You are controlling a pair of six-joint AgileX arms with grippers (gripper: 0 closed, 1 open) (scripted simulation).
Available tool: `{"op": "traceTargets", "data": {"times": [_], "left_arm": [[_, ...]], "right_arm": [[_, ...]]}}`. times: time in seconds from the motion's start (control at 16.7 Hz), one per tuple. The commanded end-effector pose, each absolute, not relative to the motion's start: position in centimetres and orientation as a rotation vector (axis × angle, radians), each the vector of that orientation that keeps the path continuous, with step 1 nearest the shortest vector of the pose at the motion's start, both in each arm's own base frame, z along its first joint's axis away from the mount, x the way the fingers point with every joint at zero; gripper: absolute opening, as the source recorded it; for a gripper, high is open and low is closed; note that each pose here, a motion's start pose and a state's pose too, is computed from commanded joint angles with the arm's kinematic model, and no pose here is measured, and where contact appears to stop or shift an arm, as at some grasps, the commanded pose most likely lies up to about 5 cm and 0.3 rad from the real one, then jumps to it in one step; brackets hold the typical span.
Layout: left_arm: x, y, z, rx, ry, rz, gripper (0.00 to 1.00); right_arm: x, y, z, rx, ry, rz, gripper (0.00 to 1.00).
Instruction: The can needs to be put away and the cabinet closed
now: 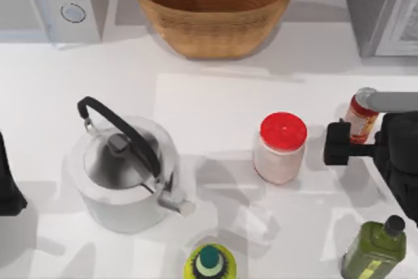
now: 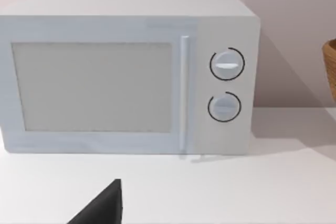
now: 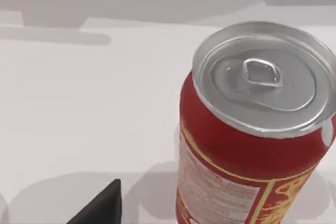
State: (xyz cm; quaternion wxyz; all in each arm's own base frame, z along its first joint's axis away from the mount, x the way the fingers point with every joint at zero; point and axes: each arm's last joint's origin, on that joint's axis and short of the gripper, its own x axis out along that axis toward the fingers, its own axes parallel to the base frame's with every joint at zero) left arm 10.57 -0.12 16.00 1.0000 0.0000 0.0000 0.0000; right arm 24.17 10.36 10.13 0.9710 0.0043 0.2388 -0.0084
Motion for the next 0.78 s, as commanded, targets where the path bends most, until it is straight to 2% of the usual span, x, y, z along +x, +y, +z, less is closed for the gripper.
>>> {"op": "traceTargets", "data": {"times": [0.48,0.78], "left_arm": [[10.6,-0.1,16.0,0.000,0.000,0.000,1.00],[10.6,-0.1,16.0,0.000,0.000,0.000,1.00]], "right_arm": [[24.1,10.5,9.7,0.000,0.504,-0.018,1.00],[26.6,10.6,9.3,0.003,0.509,-0.029,1.00]]}}
